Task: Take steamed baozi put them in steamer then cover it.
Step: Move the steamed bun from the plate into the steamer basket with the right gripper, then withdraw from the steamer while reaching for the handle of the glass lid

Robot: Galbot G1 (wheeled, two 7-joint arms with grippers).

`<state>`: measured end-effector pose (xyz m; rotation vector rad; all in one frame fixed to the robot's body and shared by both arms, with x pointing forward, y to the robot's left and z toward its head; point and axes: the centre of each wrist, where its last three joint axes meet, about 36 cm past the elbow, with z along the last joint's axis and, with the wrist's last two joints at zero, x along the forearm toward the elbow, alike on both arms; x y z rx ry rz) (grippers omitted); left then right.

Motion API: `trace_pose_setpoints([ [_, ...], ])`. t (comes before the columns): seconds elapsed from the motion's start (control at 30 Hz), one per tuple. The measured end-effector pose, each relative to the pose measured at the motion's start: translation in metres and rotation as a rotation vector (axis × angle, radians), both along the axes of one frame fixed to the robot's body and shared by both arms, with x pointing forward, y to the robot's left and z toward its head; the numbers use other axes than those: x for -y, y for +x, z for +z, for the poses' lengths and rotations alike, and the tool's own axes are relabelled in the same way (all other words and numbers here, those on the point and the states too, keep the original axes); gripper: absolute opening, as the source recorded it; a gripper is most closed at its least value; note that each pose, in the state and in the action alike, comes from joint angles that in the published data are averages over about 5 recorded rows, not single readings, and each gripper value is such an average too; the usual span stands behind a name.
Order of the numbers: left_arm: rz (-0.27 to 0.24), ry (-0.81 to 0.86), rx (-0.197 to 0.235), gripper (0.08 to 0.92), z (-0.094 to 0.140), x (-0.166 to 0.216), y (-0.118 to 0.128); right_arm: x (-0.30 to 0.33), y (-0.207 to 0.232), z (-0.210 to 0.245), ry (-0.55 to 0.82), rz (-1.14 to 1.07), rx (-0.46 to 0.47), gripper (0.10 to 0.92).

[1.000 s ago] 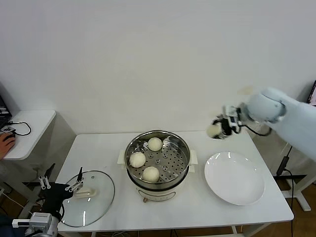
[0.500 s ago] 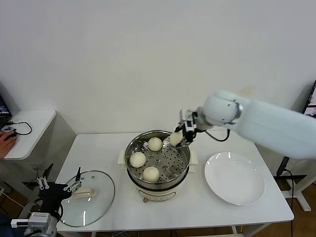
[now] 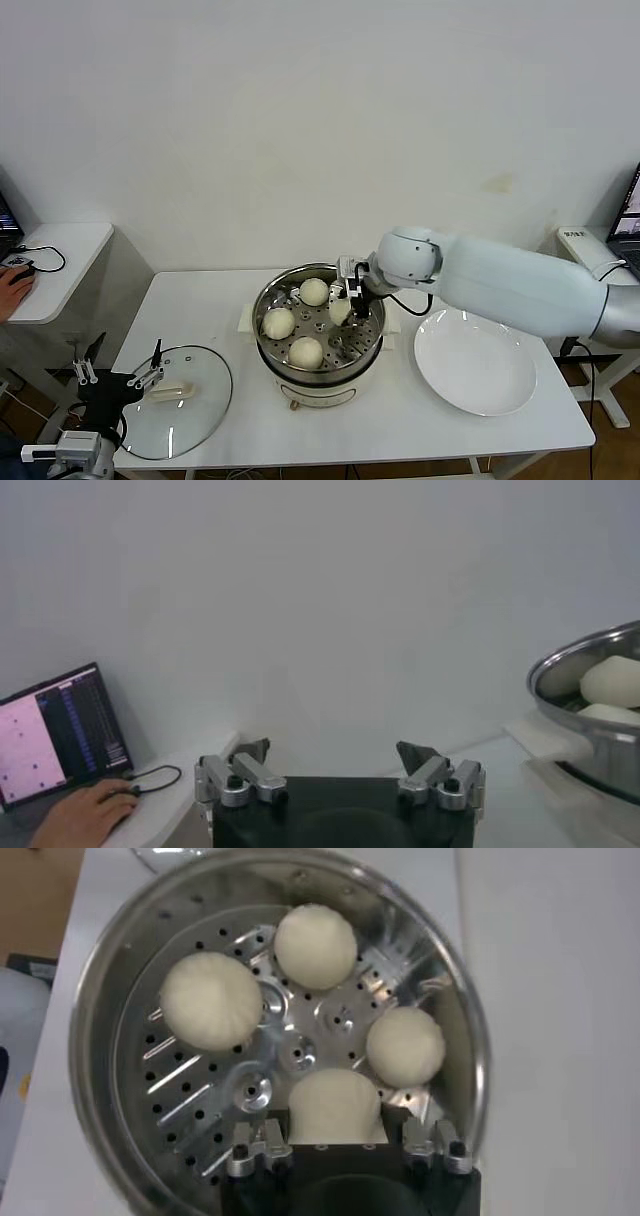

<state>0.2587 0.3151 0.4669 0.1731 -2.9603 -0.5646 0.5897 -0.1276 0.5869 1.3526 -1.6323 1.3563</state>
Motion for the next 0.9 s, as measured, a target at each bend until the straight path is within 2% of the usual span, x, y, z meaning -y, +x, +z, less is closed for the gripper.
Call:
trace_pose_setpoints([
  [0.43, -0.003, -0.002, 0.001, 0.823, 0.000, 0.001, 0.000, -0.001, -0.001, -0.015, -0.006, -0.017, -0.013, 0.589],
  [0.7, -0.002, -0.002, 0.000, 0.823, 0.001, 0.001, -0.001, 0.001, -0.004, -0.003, 0.015, -0.018, -0.014, 0.784],
  [0.9, -0.003, -0.006, 0.005, 0.823, 0.001, 0.002, 0.000, 0.009, -0.008, 0.019, 0.059, -0.019, 0.006, 0.822],
])
